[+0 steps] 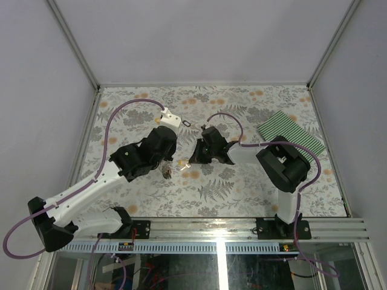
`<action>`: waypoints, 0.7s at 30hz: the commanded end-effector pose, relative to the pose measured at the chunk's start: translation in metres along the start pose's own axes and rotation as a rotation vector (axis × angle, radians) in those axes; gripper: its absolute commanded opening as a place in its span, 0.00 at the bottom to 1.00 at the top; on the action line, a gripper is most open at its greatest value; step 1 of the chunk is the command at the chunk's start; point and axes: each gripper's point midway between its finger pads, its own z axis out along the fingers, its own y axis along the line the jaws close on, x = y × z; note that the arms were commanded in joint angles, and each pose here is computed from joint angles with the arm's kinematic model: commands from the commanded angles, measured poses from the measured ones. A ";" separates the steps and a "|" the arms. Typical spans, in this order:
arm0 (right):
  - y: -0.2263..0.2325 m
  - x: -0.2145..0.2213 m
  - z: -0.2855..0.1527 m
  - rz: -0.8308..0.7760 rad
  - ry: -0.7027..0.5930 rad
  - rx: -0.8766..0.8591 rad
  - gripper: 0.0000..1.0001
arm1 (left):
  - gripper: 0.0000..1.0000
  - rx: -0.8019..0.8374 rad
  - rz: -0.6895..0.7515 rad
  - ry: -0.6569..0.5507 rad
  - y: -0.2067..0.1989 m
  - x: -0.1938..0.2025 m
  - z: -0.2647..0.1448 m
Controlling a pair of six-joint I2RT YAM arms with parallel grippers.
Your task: Put the keys on the keyring
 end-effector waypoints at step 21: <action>0.065 -0.040 -0.127 -0.707 -0.356 -0.225 0.00 | 0.00 0.206 -0.033 -0.317 -0.010 -0.057 -0.047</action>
